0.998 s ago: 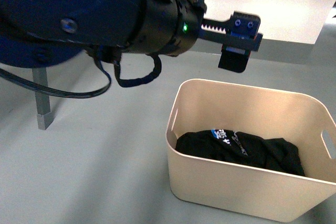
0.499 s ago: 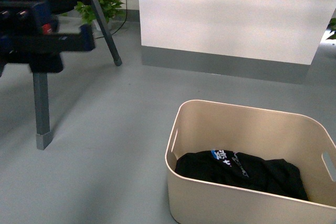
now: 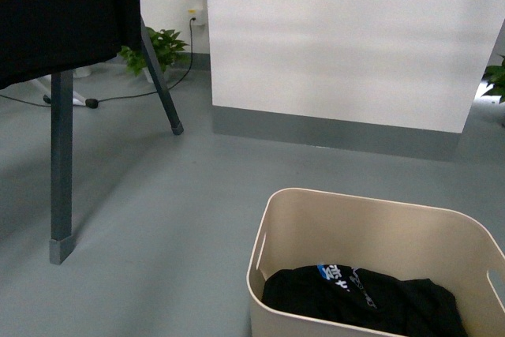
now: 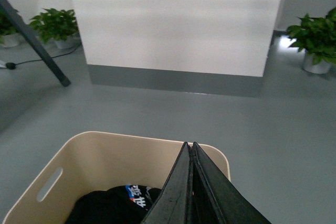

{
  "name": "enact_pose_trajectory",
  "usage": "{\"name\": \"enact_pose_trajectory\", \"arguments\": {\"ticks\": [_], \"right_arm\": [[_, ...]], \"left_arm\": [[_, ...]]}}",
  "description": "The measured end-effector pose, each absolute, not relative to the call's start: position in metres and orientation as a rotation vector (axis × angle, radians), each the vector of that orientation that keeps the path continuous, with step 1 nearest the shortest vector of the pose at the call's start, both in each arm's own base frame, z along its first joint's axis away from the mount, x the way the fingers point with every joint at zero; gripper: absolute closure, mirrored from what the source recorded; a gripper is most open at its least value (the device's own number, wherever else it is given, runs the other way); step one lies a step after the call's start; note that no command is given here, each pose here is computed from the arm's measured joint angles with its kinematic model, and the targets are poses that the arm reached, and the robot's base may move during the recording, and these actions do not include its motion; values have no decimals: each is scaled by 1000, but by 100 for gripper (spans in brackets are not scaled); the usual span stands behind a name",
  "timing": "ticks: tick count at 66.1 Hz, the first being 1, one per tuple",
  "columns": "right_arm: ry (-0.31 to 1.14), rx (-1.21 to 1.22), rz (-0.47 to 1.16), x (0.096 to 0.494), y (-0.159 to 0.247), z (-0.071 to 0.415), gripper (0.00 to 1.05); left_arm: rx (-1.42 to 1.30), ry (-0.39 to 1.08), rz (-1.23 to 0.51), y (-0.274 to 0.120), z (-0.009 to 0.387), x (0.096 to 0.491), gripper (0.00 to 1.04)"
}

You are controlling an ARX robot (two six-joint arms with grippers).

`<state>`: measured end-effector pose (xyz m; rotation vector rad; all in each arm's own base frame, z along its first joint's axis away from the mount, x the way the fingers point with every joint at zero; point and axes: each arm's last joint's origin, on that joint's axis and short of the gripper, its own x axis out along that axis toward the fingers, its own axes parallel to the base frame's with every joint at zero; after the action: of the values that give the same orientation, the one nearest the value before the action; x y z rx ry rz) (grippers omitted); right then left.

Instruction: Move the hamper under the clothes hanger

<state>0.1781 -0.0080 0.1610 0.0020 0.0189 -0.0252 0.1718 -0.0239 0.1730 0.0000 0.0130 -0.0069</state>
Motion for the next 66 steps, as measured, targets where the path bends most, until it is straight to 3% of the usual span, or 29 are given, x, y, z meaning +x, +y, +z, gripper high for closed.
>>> {"name": "enact_pose_trajectory", "arguments": {"ticks": [29,66], "right_arm": [[12,1,-3,145,0,163,103],[-6,1,-3,122,0,168,103]], "left_arm": [[-2,2,2,-1,166,142,101],[-2,-20,-2,0,173,121,101]]}}
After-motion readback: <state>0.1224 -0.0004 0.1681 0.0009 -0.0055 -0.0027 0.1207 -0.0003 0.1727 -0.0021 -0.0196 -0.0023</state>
